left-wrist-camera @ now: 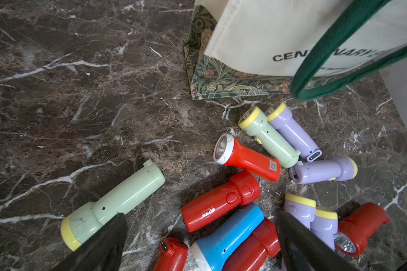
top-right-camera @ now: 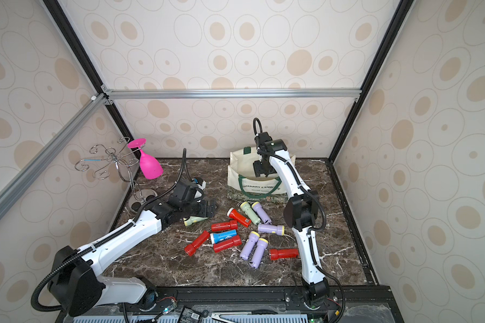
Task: Put the flashlights into the tote bags
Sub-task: Place the flashlight in the canvas bag, then pick up the flashlight from the center of the board.
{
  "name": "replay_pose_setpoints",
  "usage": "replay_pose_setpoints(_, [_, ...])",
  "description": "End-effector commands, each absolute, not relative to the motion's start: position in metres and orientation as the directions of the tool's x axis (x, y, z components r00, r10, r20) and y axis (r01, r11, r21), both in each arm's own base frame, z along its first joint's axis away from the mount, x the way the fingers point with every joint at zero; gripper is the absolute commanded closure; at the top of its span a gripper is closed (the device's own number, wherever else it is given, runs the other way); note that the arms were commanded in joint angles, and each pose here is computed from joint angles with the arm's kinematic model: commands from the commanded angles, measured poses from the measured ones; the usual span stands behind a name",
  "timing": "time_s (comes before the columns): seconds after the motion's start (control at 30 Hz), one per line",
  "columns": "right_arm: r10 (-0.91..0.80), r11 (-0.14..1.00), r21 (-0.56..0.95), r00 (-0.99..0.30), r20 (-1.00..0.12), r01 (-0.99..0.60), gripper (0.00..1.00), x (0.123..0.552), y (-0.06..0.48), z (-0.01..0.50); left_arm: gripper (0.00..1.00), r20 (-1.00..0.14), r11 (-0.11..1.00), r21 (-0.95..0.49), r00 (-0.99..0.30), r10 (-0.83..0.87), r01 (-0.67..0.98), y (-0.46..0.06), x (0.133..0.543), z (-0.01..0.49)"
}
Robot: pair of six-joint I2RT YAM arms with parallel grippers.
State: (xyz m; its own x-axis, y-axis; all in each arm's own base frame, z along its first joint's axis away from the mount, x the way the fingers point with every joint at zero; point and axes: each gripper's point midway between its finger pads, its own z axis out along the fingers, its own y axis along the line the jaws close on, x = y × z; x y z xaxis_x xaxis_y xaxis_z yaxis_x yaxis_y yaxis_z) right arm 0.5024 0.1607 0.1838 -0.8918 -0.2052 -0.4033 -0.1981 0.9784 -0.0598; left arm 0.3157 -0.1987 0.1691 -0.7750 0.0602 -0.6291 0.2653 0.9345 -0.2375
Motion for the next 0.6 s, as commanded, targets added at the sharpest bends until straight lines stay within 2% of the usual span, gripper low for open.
replay_pose_setpoints(0.0, [-0.219, 0.975, -0.074, -0.84, -0.496, -0.21, 0.27, 0.484, 0.168, 0.243, 0.03, -0.583, 0.94, -0.193, -0.803, 0.12, 0.28, -0.184, 0.296, 0.157])
replay_pose_setpoints(0.23, [-0.232, 0.971, -0.084, -0.8, -0.553, -0.224, 0.18, 0.45, 0.19, 0.286, 0.07, -0.553, 0.935, -0.209, -0.823, 0.129, 0.287, -0.176, 0.276, 0.134])
replay_pose_setpoints(0.4, [-0.248, 0.968, -0.127, -0.782, -0.572, -0.215, 0.05, 0.42, 0.191, 0.314, 0.11, -0.531, 0.957, -0.173, -0.84, 0.11, 0.234, -0.16, 0.268, 0.118])
replay_pose_setpoints(0.57, [-0.269, 0.961, -0.109, -0.769, -0.579, -0.254, 0.03, 0.381, 0.214, 0.324, 0.13, -0.47, 0.961, -0.179, -0.877, 0.105, 0.211, -0.152, 0.251, 0.091])
